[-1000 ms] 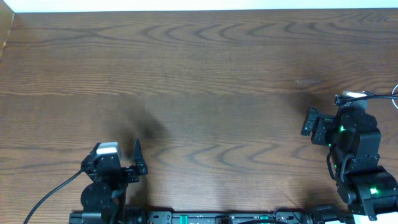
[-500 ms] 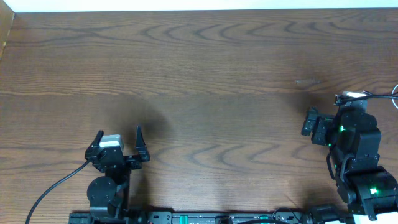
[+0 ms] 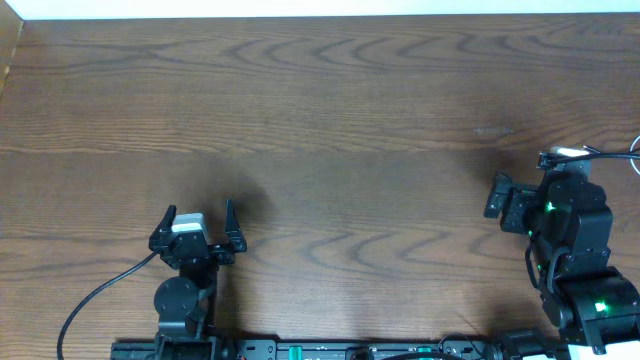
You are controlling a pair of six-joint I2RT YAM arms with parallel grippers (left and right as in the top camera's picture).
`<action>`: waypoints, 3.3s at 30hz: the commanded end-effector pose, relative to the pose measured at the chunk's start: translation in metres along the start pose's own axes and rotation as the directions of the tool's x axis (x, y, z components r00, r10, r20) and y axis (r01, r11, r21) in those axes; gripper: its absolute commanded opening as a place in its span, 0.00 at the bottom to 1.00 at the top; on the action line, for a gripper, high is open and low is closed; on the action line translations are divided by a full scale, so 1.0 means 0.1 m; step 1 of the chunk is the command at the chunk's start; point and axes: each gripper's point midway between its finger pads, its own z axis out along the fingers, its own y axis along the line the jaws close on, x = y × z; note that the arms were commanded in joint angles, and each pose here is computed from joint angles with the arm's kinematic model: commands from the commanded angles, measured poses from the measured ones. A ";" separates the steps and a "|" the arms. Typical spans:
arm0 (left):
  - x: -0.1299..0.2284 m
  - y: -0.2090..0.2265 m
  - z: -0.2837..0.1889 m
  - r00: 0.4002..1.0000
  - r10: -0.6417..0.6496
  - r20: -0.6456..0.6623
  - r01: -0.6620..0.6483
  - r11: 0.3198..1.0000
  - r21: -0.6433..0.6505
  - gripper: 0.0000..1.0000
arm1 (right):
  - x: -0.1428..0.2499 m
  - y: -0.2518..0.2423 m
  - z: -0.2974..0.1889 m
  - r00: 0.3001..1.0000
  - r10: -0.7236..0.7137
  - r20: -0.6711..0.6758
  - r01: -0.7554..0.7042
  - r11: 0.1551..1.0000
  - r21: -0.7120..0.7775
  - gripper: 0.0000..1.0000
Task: Untangle cables
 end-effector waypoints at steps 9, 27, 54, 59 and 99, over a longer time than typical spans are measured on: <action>0.17 0.01 0.03 1.000 0.005 -0.030 -0.005 1.000 -0.001 0.98 | 0.02 0.03 0.00 1.000 0.002 -0.005 -0.002 1.000 -0.009 0.99; 0.17 0.14 0.03 0.999 -0.003 -0.032 0.002 0.999 -0.050 0.98 | 0.03 0.03 0.00 1.000 0.002 -0.006 -0.002 1.000 -0.009 0.99; 0.18 -0.14 0.02 0.999 0.022 -0.035 -0.019 0.996 0.088 0.98 | 0.03 0.03 0.01 1.000 0.001 -0.008 -0.001 1.000 -0.008 0.99; 0.18 -0.14 0.02 0.999 0.022 -0.034 -0.019 0.996 0.088 0.98 | 0.03 0.03 0.01 1.000 0.001 -0.008 -0.001 1.000 -0.008 0.99; 0.18 -0.14 0.02 0.999 0.022 -0.034 -0.019 0.996 0.088 0.98 | -0.60 0.07 -0.31 0.777 0.176 0.605 -0.092 0.981 -0.169 0.99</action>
